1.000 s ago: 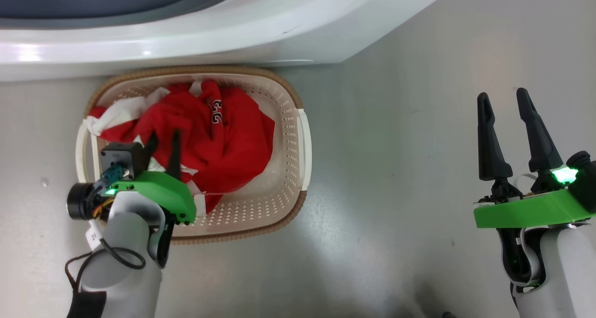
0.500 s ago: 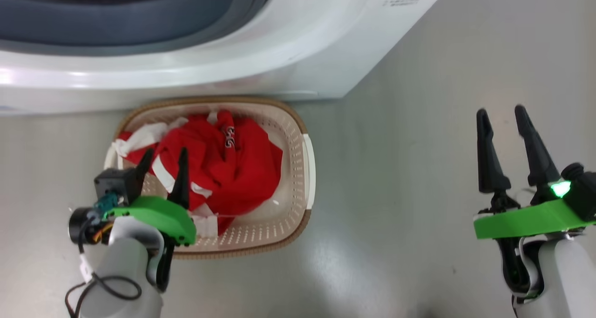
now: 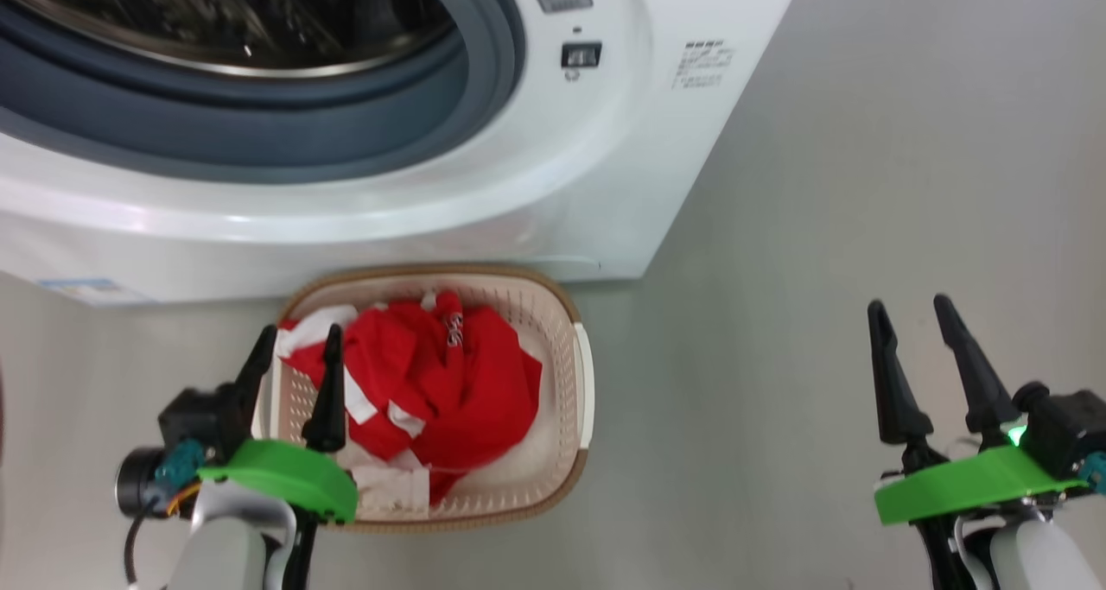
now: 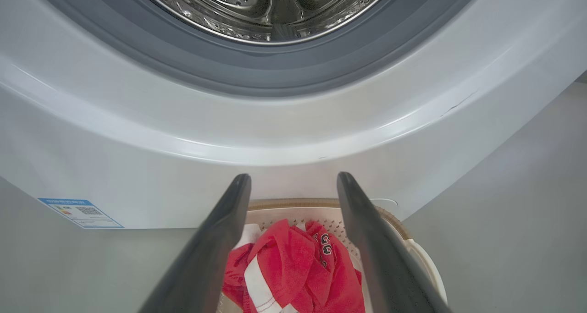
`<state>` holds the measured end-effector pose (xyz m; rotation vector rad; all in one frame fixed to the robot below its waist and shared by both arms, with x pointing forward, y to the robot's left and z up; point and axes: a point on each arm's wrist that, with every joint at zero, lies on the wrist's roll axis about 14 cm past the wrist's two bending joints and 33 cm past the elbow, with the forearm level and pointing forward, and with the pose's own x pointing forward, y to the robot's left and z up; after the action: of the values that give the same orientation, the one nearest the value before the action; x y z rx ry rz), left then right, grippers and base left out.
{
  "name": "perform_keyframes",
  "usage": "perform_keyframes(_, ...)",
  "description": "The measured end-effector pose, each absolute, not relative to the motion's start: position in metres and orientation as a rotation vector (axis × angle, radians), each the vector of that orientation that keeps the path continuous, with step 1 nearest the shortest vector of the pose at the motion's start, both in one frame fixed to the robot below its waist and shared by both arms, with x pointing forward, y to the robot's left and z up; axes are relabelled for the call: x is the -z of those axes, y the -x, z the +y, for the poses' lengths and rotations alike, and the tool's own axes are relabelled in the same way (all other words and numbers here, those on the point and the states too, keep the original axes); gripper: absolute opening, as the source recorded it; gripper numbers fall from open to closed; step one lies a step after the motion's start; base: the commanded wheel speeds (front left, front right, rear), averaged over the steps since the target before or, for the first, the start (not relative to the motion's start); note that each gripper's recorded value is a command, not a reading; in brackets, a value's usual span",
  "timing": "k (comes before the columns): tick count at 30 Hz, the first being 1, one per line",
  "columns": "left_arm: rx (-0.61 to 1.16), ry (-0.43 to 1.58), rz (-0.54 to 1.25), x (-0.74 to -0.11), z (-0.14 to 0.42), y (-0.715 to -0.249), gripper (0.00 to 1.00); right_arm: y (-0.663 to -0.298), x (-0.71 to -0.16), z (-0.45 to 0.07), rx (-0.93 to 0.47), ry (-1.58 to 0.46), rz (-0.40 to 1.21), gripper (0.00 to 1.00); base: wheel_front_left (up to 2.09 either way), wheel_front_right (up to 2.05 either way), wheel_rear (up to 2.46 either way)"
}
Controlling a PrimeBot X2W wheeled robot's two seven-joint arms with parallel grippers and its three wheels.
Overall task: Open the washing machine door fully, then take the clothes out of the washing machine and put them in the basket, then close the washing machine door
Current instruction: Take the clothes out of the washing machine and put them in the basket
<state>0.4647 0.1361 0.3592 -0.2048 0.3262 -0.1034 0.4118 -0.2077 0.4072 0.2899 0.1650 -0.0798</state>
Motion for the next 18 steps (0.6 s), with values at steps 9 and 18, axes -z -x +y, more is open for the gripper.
perform_keyframes(9, 0.088, 0.192, 0.181, -0.413, 0.150, -0.444, 1.00, -0.389, -0.431, -0.206, 0.065, -0.291, 0.120, 1.00, 0.00, 0.00, 0.00)
perform_keyframes(18, 0.090, 0.178, 0.054, -0.459, 0.156, -0.421, 1.00, -0.368, -0.446, -0.208, 0.063, -0.287, 0.089, 1.00, 0.00, 0.00, 0.00)
